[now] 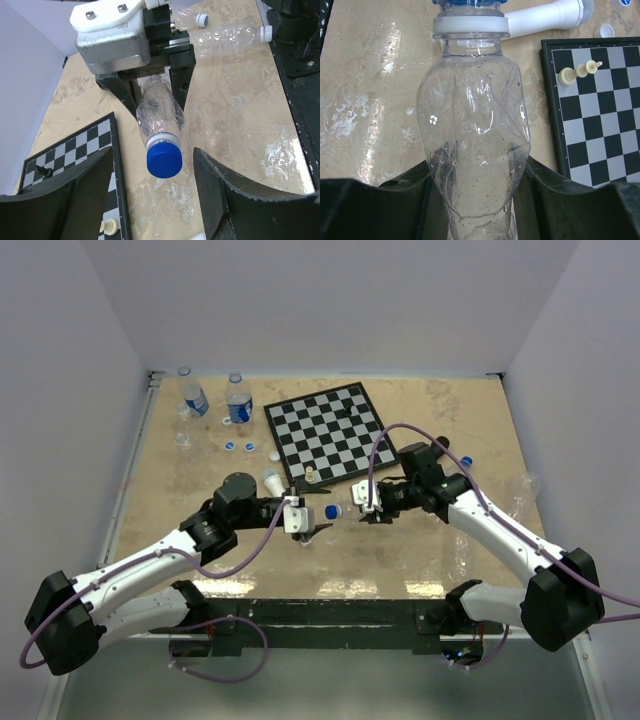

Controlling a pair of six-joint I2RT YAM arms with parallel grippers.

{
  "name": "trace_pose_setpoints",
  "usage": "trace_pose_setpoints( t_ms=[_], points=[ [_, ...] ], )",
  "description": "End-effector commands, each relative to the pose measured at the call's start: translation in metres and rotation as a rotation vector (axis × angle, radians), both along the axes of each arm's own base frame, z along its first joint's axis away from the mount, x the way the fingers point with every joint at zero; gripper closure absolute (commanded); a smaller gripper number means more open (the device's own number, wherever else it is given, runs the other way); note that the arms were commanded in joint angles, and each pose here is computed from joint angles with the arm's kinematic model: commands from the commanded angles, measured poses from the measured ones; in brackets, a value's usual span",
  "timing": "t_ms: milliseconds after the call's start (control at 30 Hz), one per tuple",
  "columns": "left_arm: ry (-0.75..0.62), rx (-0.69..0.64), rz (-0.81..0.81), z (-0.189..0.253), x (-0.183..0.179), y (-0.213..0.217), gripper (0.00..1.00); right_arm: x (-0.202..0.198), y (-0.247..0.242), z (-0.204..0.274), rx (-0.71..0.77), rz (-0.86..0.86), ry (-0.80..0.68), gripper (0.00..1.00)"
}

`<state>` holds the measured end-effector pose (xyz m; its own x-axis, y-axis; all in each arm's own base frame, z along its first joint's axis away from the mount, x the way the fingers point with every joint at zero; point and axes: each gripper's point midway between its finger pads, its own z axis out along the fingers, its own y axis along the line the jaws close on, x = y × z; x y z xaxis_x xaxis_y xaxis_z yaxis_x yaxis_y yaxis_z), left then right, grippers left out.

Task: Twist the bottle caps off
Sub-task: Unscrew the bottle cap from the plastic bottle.

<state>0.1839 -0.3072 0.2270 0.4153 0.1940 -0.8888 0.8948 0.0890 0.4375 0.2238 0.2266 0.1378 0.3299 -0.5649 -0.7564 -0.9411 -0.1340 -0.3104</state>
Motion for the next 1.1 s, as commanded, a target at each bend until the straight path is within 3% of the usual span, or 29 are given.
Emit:
trace_pose_setpoints(
  t_ms=[0, 500, 600, 733, 867, 933, 1067],
  points=[
    [-0.033, -0.052, -0.043, 0.012, -0.005, -0.006, 0.33, -0.001, 0.004, 0.004, 0.017, 0.022, -0.004, 0.93],
    [0.012, 0.001, -0.041, -0.005, -0.001, -0.012, 0.53, -0.001, 0.004, 0.004, 0.017, 0.023, -0.002, 0.93],
    [0.019, 0.001, -0.040, -0.006, -0.001, -0.012, 0.65, -0.001, 0.004, 0.005, 0.018, 0.023, -0.005, 0.93],
    [0.062, -0.006, -0.013, -0.001, 0.003, -0.015, 0.97, -0.001, 0.004, 0.005, 0.016, 0.020, -0.005, 0.94],
    [0.214, -0.035, 0.062, 0.007, 0.009, -0.016, 1.00, 0.000, 0.003, 0.005, 0.016, 0.013, -0.008, 0.94],
    [0.357, -0.079, 0.140, 0.015, 0.014, -0.014, 1.00, 0.003, 0.003, 0.007, 0.015, 0.001, -0.010, 0.94],
    [0.840, -0.271, 0.376, 0.025, 0.022, -0.002, 1.00, 0.005, 0.002, 0.010, 0.019, -0.013, -0.021, 0.94]
  ],
)
